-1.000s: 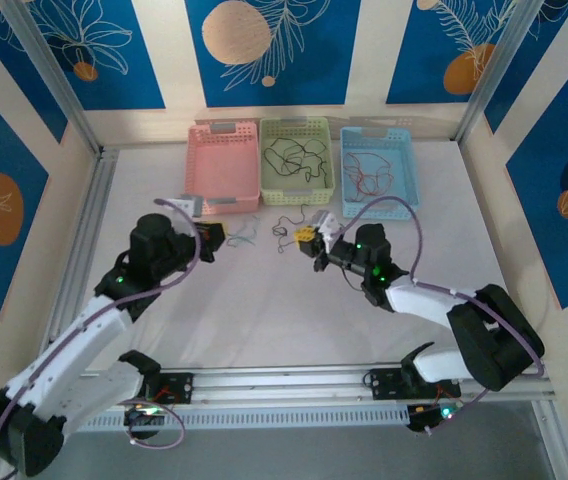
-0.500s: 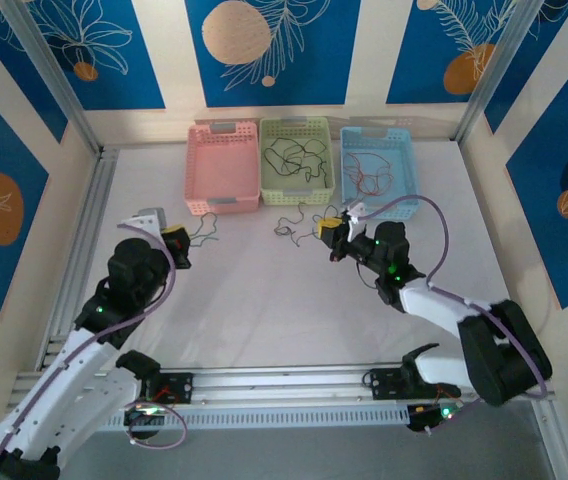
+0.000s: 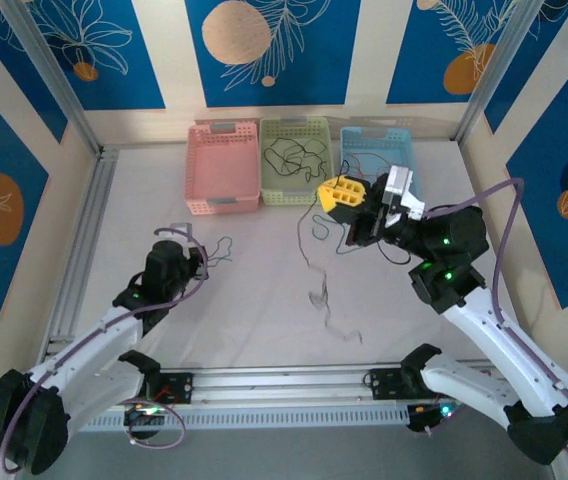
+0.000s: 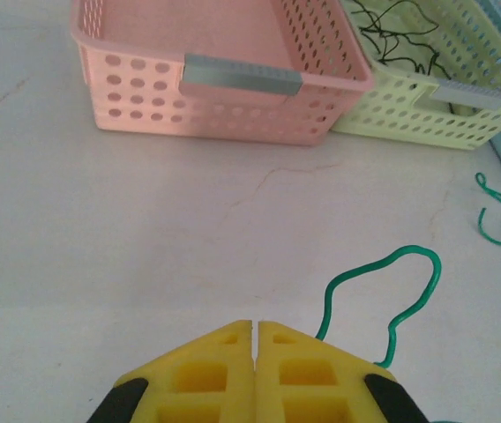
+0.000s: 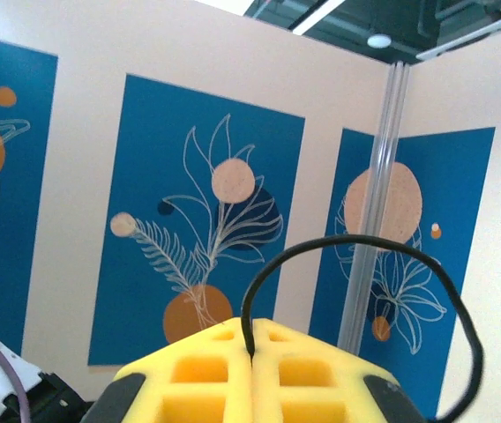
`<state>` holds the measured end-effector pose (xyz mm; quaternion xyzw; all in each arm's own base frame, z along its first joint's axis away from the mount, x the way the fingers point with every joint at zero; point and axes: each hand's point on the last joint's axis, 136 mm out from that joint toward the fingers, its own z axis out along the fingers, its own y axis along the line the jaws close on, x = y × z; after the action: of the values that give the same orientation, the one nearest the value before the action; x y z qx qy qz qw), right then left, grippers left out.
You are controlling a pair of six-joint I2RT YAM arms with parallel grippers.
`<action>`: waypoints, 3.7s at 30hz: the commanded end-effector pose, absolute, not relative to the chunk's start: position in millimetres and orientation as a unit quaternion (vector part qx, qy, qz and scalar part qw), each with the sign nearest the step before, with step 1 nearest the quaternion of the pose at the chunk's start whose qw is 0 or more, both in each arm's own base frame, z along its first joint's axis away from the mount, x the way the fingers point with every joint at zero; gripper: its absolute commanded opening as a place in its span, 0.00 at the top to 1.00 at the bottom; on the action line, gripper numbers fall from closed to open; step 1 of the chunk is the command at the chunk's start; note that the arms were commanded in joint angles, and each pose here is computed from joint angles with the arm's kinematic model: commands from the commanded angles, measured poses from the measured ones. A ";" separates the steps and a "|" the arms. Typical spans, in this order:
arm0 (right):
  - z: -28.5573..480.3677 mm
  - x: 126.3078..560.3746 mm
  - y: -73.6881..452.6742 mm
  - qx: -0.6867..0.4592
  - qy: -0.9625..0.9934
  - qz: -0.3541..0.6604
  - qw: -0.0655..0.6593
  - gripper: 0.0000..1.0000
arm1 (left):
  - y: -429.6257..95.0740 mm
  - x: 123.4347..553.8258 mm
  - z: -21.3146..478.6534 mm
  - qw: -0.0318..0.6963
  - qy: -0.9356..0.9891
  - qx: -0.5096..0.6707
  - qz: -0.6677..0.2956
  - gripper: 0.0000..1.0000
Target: Untangle the cables
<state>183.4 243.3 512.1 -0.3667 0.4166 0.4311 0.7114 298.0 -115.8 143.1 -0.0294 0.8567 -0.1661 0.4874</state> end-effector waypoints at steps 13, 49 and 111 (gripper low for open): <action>495.8 274.9 286.1 -0.354 0.491 0.397 0.690 1.00 | -114.6 308.4 149.6 0.534 0.825 -0.037 -0.182 1.00; 248.7 400.2 282.0 -0.202 0.737 0.442 0.470 1.00 | -116.9 306.6 149.2 0.540 0.819 -0.032 -0.192 1.00; 134.6 276.2 427.1 -0.023 0.869 0.471 0.152 0.94 | -109.1 292.7 167.2 0.593 0.774 -0.040 -0.217 1.00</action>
<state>285.5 435.1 130.4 -0.0159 0.8707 0.4648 0.1602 291.0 -113.9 161.5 -0.0287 0.7844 -0.2165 0.5805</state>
